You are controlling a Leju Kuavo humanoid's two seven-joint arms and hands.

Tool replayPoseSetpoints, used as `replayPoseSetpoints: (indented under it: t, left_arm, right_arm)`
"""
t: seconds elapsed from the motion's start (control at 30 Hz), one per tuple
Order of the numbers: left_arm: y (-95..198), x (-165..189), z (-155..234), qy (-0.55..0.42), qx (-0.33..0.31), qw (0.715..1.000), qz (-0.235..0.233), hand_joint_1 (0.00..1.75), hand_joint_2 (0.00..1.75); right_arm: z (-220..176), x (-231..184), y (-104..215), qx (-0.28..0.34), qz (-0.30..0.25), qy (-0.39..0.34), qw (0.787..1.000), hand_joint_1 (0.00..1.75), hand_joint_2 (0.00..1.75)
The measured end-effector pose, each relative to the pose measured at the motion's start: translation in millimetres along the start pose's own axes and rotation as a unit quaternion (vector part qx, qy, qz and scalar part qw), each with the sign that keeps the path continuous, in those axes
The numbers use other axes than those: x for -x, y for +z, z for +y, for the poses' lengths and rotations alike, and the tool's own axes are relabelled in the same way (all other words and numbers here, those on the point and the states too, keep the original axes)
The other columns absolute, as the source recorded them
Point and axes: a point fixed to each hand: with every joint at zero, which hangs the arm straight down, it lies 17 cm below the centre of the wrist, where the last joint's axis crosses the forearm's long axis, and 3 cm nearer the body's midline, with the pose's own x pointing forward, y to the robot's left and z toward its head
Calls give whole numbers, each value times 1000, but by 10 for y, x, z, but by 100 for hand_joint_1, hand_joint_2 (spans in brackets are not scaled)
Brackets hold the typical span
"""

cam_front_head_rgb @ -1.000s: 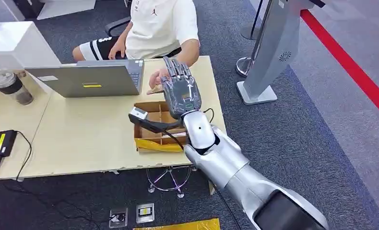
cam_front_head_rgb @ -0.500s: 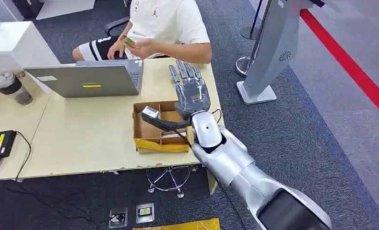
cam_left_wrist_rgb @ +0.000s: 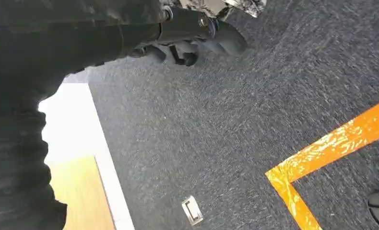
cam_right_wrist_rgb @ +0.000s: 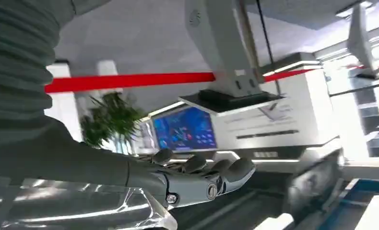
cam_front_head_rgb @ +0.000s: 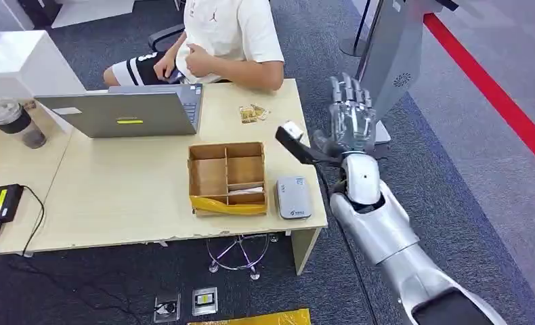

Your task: Pass the card to the sensor for recognition and then transmit it.

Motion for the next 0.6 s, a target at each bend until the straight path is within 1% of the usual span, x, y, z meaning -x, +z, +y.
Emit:
replayPoseSetpoints:
  t: [0.13, 0.27, 0.33, 0.37, 0.4, 0.47, 0.53, 0.57, 0.6]
  left_arm:
    - [-7, 72, 46, 7, -2, 1000, 10, 0, 175]
    - [-7, 98, 65, 18, -4, 1000, 18, 0, 175]
    - [-7, 108, 64, 22, -4, 1000, 22, 0, 175]
    - [-8, 113, 69, 25, -6, 999, 24, 0, 175]
    - [-8, 120, 75, 27, -7, 999, 26, 0, 175]
    - [-8, 125, 80, 29, -8, 999, 28, 0, 175]
    - [-9, 130, 90, 30, -9, 999, 29, 0, 175]
    - [-9, 124, 97, 30, -9, 999, 28, 0, 175]
    - [-8, 121, 109, 30, -10, 999, 28, 0, 175]
  right_arm:
    - [-205, 621, 125, 33, 54, -44, 997, 0, 175]
    - [-139, 1100, 320, 33, 110, -82, 990, 0, 175]
    - [-96, 1273, 408, 35, 132, -100, 986, 0, 175]
    - [-57, 1521, 515, 40, 161, -117, 979, 0, 175]
    - [-12, 1695, 597, 42, 179, -124, 975, 0, 175]
    - [203, 2008, 788, 27, 217, -140, 966, 0, 175]
    - [598, 2326, 1091, -18, 262, -145, 954, 0, 175]
    - [830, 2449, 1295, -47, 284, -147, 946, 0, 175]
    - [1151, 2613, 1619, -90, 315, -150, 933, 0, 175]
